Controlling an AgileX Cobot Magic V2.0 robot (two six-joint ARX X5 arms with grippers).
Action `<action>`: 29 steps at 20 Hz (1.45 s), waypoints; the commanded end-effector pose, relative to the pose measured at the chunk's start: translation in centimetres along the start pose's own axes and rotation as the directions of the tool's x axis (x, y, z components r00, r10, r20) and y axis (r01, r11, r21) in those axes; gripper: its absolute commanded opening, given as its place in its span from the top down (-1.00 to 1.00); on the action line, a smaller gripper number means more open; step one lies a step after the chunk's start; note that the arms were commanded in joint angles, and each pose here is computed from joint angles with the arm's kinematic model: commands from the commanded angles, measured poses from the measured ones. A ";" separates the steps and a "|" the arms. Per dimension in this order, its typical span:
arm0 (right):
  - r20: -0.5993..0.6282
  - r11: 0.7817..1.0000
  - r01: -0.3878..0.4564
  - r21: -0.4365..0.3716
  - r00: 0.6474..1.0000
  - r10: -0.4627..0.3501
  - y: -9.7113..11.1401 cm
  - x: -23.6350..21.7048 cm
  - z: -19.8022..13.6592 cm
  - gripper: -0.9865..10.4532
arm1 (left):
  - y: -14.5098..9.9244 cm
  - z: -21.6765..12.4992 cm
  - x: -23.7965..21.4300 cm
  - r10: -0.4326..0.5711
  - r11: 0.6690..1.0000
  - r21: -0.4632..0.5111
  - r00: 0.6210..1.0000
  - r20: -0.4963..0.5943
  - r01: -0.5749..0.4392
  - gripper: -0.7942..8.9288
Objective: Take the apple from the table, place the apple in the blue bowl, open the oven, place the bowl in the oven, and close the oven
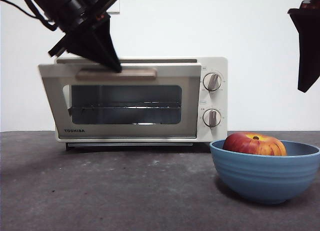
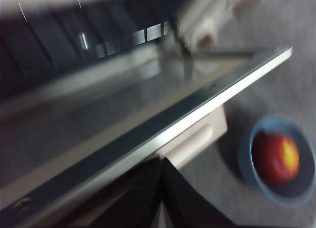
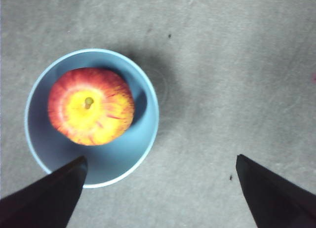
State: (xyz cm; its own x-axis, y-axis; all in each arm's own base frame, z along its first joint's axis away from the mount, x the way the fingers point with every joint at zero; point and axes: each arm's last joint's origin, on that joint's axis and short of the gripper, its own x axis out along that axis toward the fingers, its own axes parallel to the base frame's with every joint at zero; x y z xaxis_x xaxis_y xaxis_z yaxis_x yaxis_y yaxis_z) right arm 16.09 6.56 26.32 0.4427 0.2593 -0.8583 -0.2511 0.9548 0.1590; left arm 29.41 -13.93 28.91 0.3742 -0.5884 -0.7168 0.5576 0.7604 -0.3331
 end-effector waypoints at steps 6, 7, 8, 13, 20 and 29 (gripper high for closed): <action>-0.009 0.998 -0.049 0.027 0.999 0.049 -0.6 0.0 0.2 -0.01 | -0.7 -2.3 1.5 0.023 1.000 -0.012 0.972 -0.234 -0.027 0.82; -0.009 0.998 -0.055 0.032 0.998 0.056 -0.7 0.0 0.3 -0.01 | -1.0 -2.4 1.5 0.019 1.000 -0.008 0.970 -0.243 -0.021 0.82; -0.010 0.997 -0.063 0.038 0.998 0.063 -0.8 0.0 0.3 -0.01 | -1.5 -2.5 1.3 0.013 1.000 0.001 0.970 -0.244 -0.013 0.82; -0.012 0.995 -0.092 0.049 0.996 0.093 -0.9 0.0 0.3 0.02 | -3.3 -1.8 -1.6 -0.050 0.997 0.057 0.992 -0.119 0.057 0.82; -0.047 0.995 -0.084 0.060 0.995 0.087 -1.1 2.1 1.0 0.07 | -3.8 -2.9 -8.6 -0.022 0.996 0.088 0.993 0.115 0.012 0.82; -0.170 0.995 -0.066 0.072 0.982 0.077 -1.6 7.6 2.2 0.18 | -2.2 -11.4 -11.9 0.077 0.997 -0.031 0.978 0.193 -0.072 0.82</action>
State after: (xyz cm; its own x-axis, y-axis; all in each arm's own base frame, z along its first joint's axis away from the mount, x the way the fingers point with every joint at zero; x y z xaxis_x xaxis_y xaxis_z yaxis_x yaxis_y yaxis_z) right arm 21.62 7.21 20.71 0.2749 0.3012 -0.9131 -0.2054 0.9461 0.2503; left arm 15.13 -5.43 30.84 0.5453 -0.5635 -0.6206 0.5000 0.8129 -0.2988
